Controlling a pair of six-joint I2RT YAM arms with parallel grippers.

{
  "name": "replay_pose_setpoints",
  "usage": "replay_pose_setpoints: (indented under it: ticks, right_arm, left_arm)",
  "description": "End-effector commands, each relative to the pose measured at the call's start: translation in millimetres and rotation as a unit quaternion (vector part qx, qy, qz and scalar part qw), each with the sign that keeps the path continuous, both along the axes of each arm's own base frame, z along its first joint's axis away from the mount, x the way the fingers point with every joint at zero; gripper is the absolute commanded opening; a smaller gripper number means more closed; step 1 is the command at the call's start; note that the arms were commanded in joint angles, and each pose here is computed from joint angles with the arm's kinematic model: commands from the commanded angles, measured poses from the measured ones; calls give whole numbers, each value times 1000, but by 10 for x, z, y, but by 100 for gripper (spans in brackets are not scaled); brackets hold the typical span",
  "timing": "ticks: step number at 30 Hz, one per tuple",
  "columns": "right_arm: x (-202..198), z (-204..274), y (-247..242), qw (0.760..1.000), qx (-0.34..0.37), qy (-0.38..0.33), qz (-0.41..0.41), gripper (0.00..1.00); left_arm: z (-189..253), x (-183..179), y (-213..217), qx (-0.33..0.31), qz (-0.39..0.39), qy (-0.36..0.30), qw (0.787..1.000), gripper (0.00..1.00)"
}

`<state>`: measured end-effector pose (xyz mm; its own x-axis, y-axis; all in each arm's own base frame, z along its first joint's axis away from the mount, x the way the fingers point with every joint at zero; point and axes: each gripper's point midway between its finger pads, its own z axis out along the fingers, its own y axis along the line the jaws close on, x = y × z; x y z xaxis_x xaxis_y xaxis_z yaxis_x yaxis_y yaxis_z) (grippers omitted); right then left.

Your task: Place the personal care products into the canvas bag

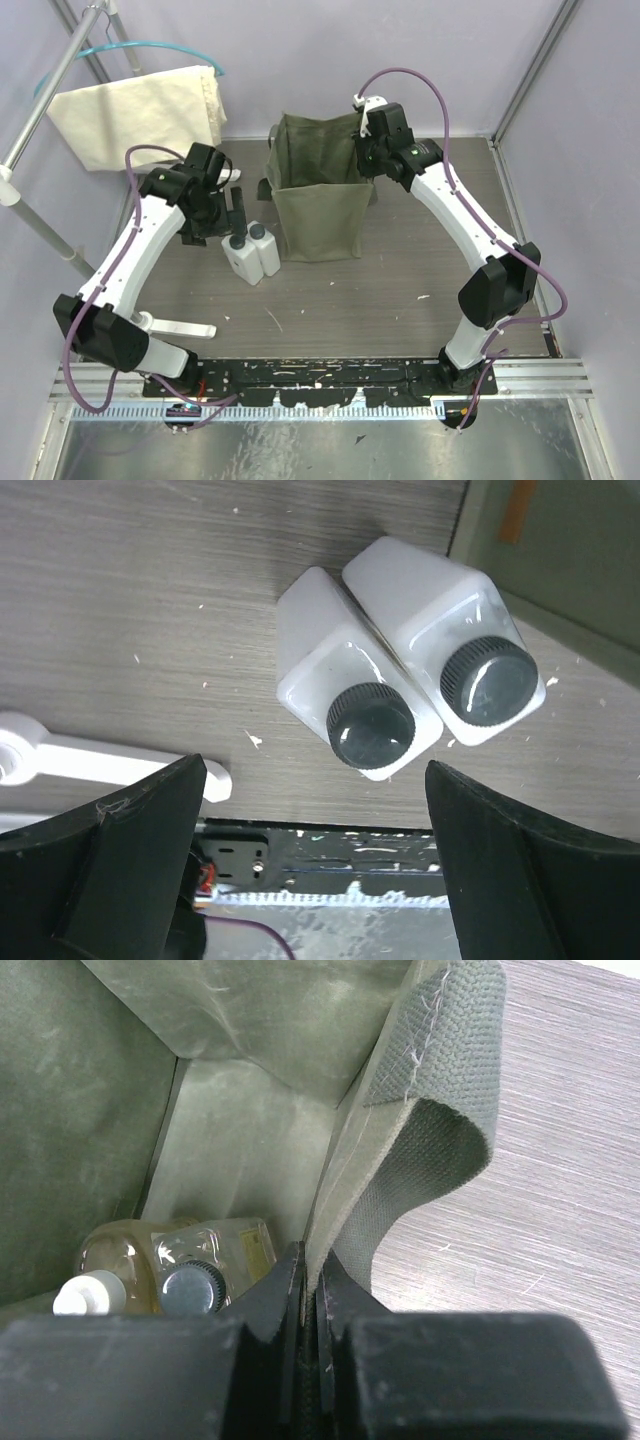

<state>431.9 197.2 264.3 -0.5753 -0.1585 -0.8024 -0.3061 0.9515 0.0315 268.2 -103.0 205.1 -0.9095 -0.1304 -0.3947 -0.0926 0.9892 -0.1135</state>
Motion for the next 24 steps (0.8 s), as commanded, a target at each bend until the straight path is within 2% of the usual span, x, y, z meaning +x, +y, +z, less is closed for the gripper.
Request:
replay_pose_setpoints:
  ticks: [1,12,24]
  right_arm:
    - [44,199,-57,1000,-2,-27,-7,8]
    - [17,120,-118,1000,-21,-19,-8,8]
    - [13,77,-118,999,-33,-11,3,8]
  left_arm:
    - [111,-26,126,17,98,17,995,98]
    - [-178,-64,-46,-15,201,96,975,98]
    - [-398,-159,-12,-16,260,108,959,99]
